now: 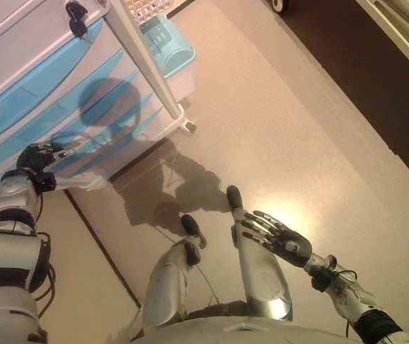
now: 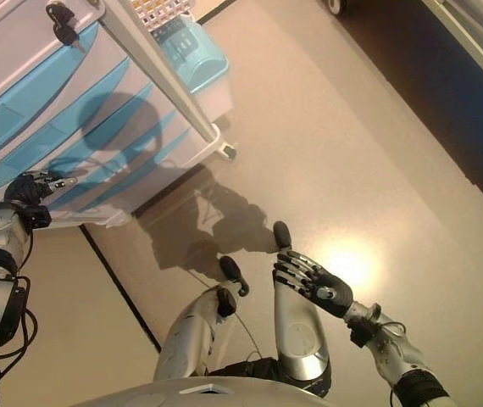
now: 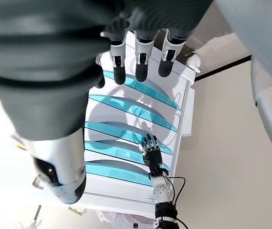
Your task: Open the drawer and pick up the medicine
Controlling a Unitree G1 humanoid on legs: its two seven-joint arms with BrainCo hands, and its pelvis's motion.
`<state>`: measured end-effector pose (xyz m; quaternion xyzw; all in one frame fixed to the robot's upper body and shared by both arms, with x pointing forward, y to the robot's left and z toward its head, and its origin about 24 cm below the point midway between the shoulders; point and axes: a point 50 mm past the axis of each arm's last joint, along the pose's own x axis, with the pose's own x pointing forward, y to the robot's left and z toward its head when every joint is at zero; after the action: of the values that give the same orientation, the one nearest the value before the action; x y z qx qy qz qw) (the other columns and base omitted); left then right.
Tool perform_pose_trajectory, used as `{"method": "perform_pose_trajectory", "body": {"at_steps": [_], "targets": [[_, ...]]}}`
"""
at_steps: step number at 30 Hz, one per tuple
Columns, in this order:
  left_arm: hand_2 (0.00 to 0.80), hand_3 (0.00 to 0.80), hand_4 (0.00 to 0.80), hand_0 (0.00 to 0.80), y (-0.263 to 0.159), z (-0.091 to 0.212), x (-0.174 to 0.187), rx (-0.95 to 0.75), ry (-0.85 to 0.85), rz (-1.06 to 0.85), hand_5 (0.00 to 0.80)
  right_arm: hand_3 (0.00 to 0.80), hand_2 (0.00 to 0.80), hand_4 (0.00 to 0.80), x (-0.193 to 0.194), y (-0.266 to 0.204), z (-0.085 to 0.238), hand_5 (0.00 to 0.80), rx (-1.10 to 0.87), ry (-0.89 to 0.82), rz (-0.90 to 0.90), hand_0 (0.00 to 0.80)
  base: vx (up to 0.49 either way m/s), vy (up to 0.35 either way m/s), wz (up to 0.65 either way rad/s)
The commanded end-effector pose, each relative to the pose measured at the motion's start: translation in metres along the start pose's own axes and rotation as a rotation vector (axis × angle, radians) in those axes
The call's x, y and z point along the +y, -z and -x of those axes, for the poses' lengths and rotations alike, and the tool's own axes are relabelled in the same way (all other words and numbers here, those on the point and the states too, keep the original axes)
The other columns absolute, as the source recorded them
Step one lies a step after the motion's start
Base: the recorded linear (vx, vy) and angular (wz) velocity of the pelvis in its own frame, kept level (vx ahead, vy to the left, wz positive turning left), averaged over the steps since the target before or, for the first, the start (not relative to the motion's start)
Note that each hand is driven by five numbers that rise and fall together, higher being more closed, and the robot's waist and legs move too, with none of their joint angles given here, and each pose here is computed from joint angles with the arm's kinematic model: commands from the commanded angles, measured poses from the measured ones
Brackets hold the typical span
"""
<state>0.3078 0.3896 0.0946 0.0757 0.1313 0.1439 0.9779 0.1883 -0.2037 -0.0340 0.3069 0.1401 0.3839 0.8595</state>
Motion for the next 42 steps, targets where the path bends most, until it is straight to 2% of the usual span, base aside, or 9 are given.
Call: {"method": "perform_pose_trajectory", "body": {"at_steps": [1, 7, 12, 15, 20, 25, 34, 42], "targets": [[0.0, 0.0, 0.0, 0.0, -0.01, 0.006, 0.007, -0.042, 0.115, 0.018, 0.0, 0.0, 0.0, 0.0, 0.01, -0.001, -0.019, 0.0, -0.058, 0.014, 0.024, 0.0, -0.03, -0.072, 0.05], [0.0, 0.0, 0.0, 0.0, 0.051, 0.017, -0.088, 0.044, 0.53, 0.133, 0.0, 0.0, 0.0, 0.0, -0.005, -0.002, -0.019, 0.0, -0.031, 0.217, 0.071, 0.0, -0.056, -0.101, 0.08], [0.0, 0.0, 0.0, 0.0, 0.114, 0.055, -0.156, 0.189, 0.748, 0.292, 0.0, 0.0, 0.0, 0.0, -0.012, 0.007, -0.026, 0.0, 0.001, 0.326, 0.078, 0.0, 0.012, -0.155, 0.06], [0.0, 0.0, 0.0, 0.0, 0.145, 0.08, -0.181, 0.283, 0.804, 0.375, 0.0, 0.0, 0.0, 0.0, -0.016, 0.014, -0.03, 0.0, 0.022, 0.379, 0.046, 0.0, 0.034, -0.153, 0.25], [0.0, 0.0, 0.0, 0.0, 0.179, 0.113, -0.204, 0.422, 0.804, 0.58, 0.0, 0.0, 0.0, 0.0, -0.015, 0.033, -0.032, 0.0, 0.074, 0.406, -0.021, 0.0, 0.044, -0.128, 0.16], [0.0, 0.0, 0.0, 0.0, 0.198, 0.132, -0.208, 0.479, 0.751, 0.71, 0.0, 0.0, 0.0, 0.0, -0.012, 0.052, -0.033, 0.0, 0.122, 0.423, -0.037, 0.0, 0.036, -0.121, 0.14], [0.0, 0.0, 0.0, 0.0, 0.215, 0.148, -0.215, 0.533, 0.706, 0.707, 0.0, 0.0, 0.0, 0.0, -0.015, 0.071, -0.025, 0.0, 0.181, 0.526, 0.0, 0.0, 0.029, -0.078, 0.15], [0.0, 0.0, 0.0, 0.0, 0.227, 0.162, -0.221, 0.619, 0.686, 0.771, 0.0, 0.0, 0.0, 0.0, -0.016, 0.092, -0.007, 0.0, 0.158, 0.595, -0.131, 0.0, -0.02, -0.031, 0.1]]}}
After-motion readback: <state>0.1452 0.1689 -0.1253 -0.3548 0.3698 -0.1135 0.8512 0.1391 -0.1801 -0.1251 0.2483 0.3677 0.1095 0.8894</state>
